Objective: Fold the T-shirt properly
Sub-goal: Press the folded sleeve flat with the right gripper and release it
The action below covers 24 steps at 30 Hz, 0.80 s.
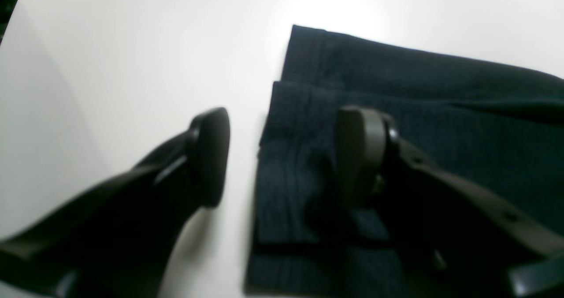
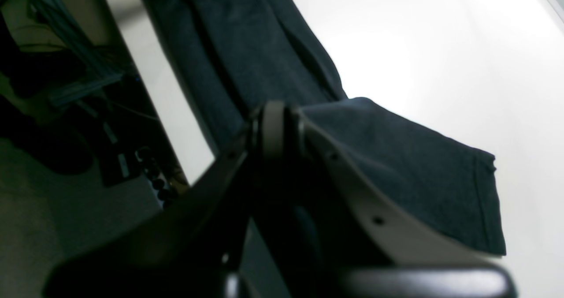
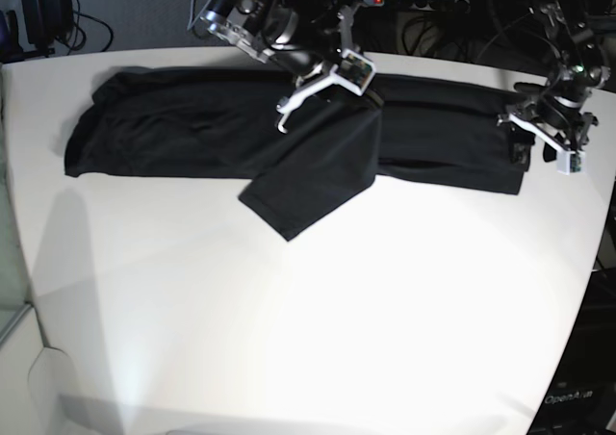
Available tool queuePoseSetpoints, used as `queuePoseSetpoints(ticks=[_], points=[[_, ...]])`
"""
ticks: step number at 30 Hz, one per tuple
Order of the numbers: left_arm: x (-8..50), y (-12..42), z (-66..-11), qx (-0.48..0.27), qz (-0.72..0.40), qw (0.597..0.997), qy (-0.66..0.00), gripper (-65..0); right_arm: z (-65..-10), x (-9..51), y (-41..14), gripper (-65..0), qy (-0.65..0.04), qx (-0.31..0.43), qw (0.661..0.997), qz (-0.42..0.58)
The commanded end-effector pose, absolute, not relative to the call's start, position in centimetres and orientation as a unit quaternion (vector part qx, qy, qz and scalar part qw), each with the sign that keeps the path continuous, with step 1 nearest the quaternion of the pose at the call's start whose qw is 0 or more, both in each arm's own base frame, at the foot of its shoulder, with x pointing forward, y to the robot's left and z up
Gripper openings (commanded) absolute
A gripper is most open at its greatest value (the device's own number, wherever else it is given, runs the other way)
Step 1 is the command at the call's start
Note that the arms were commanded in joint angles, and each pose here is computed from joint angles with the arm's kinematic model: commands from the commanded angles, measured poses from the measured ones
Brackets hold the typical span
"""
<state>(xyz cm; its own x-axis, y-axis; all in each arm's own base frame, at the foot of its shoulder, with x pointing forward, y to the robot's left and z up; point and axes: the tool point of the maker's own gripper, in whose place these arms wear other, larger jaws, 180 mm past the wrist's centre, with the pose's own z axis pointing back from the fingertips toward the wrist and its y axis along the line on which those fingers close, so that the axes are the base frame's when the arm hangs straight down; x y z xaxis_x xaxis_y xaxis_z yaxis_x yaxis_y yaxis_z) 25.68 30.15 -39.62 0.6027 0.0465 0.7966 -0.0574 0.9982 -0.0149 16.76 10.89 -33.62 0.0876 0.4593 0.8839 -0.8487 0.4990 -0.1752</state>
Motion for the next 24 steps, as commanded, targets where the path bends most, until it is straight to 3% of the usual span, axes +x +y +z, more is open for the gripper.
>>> queuePoseSetpoints(ticks=[1, 4, 13, 21, 24], points=[[26.5, 30.6, -38.2, 0.011, 0.023, 0.884, -0.467, -28.6, -32.6, 16.1, 12.4, -64.9, -0.508, 0.208, 0.699, 0.458], [26.5, 30.6, -38.2, 0.011, 0.023, 0.884, -0.467, -28.6, -32.6, 16.1, 12.4, -61.4, -0.508, 0.208, 0.699, 0.458], [26.6, 30.5, -38.1, 0.010, 0.024, 0.883, -0.469, -28.6, -32.6, 15.9, 12.5, -41.0, -0.508, 0.212, 0.699, 0.457], [26.7, 30.6, -37.9, 0.011, 0.024, 0.882, -0.471, -28.5, -32.3, 17.5, 11.8, -39.8, -0.518, 0.191, 0.693, 0.465], [26.7, 30.7, -37.9, 0.012, 0.023, 0.882, -0.471, -28.4, -33.1, 19.0, 10.4, -39.8, -0.505, 0.158, 0.706, 0.471]])
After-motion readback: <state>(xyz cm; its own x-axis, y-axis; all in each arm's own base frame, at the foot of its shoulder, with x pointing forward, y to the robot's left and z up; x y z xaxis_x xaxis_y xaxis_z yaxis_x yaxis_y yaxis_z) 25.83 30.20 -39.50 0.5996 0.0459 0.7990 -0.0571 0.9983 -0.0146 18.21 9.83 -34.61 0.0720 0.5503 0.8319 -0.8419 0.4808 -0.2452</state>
